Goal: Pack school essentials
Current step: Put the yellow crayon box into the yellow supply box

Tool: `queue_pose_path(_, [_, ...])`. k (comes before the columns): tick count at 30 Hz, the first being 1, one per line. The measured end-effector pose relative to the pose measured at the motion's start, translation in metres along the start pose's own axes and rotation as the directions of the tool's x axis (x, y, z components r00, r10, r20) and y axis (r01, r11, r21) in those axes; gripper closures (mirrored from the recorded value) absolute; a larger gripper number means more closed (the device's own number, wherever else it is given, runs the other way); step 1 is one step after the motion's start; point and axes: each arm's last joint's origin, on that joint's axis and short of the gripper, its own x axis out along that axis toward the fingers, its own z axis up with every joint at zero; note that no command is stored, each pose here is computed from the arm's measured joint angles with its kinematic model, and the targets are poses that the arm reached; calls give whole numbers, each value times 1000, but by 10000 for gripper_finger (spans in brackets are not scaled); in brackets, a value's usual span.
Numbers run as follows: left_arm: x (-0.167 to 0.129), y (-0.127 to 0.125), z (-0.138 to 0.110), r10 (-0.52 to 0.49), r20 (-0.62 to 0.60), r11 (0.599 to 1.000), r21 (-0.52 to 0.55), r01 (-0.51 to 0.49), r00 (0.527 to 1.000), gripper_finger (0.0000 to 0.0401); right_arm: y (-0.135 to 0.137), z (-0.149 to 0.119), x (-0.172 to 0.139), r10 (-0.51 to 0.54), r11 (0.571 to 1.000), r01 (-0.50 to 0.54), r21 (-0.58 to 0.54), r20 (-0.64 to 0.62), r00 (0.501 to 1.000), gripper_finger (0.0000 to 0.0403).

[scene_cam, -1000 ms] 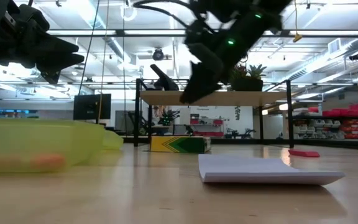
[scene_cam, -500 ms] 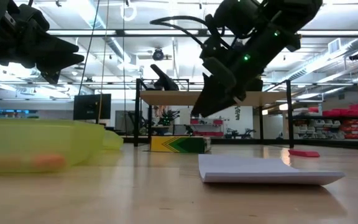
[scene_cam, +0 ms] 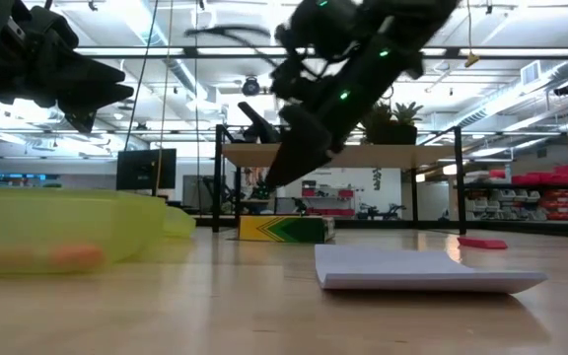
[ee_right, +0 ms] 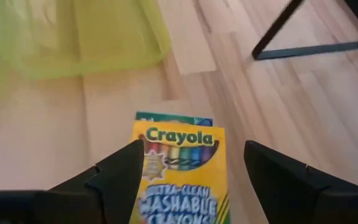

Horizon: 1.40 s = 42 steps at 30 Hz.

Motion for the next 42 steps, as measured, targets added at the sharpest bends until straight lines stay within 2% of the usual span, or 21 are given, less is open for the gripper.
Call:
queue_pose_path(5, [0,0,0,0,-1,1000,0,0,1000,250,3,15,10,-9,998,7,-63,-41,999,118])
queue_pose_path(9, [0,0,0,0,0,1000,0,0,1000,248,2,17,8,-15,999,12,-43,-57,998,111])
queue_pose_path(18, [0,0,0,0,0,1000,-1,0,1000,257,-7,14,8,-35,999,38,27,-100,994,59])
queue_pose_path(28, [0,0,0,0,0,1000,0,0,1000,248,-6,8,7,-30,998,39,56,-154,988,6])
queue_pose_path(33, [0,0,0,0,-1,1000,-1,0,1000,253,-6,5,7,14,997,1,76,-197,980,4])
queue_pose_path(42, [0,0,0,0,-1,1000,0,0,1000,248,-6,3,6,30,996,-12,84,-219,975,3])
